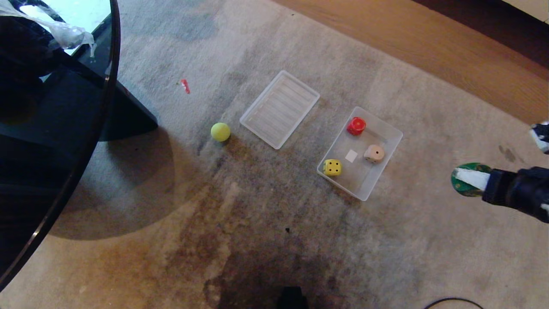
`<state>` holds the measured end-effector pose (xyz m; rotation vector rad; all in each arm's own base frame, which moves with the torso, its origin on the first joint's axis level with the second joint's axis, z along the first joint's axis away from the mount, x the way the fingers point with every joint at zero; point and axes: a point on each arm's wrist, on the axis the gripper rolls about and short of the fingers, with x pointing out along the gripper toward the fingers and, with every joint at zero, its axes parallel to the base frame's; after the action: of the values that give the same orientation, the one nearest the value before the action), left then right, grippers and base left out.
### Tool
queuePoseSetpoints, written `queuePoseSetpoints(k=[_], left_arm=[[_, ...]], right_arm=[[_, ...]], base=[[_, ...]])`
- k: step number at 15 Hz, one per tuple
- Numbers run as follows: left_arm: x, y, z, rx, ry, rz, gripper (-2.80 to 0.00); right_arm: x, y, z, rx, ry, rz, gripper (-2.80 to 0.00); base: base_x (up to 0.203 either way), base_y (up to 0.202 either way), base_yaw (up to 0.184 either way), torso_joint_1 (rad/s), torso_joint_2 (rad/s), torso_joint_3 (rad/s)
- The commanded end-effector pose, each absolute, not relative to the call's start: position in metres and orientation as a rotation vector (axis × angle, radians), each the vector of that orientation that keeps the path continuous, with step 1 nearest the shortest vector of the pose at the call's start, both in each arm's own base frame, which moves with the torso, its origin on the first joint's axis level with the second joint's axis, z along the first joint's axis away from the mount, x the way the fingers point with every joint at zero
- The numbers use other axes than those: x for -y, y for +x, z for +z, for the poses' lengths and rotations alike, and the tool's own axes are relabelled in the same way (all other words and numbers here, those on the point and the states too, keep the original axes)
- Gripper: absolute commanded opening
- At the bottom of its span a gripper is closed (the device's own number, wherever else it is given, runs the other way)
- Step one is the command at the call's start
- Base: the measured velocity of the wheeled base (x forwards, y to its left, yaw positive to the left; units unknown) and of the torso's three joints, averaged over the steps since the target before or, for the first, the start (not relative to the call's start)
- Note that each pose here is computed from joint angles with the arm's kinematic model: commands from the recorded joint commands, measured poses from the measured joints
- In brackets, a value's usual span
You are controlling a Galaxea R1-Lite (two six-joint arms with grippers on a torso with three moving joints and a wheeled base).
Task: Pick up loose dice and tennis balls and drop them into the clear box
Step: Put the toys in the box
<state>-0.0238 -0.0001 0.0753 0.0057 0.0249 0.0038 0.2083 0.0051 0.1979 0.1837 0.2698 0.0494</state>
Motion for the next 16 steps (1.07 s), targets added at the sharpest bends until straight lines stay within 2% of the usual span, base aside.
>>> queuePoseSetpoints(k=[1,4,7,10,16], left_arm=[[0.0,-0.024,0.075,-0.025,0.006,0.005,-2.8],[0.0,-0.024,0.075,-0.025,0.006,0.005,-2.8],[0.0,-0.024,0.075,-0.025,0.006,0.005,-2.8],[0.0,-0.024,0.075,-0.025,0.006,0.005,-2.8],[0.0,-0.024,0.075,-0.025,0.006,0.005,-2.8]], right_arm=[[-0.013,0.271,0.166,-0.301,0.213,0.072,-2.8],[-0.023,0.313,0.148,-0.215,0.24,0.142,-2.8],[-0.037,0.341,0.134,-0.11,0.247,0.302,-2.8],[-0.048,0.365,0.113,-0.111,0.246,0.357,-2.8],[-0.05,0.409,0.058,-0.167,0.248,0.327,-2.8]], base=[[0.0,0.0,0.0,0.0,0.0,0.0],[0.0,0.0,0.0,0.0,0.0,0.0],[0.0,0.0,0.0,0.0,0.0,0.0],[0.0,0.0,0.0,0.0,0.0,0.0],[0.0,0.0,0.0,0.0,0.0,0.0]])
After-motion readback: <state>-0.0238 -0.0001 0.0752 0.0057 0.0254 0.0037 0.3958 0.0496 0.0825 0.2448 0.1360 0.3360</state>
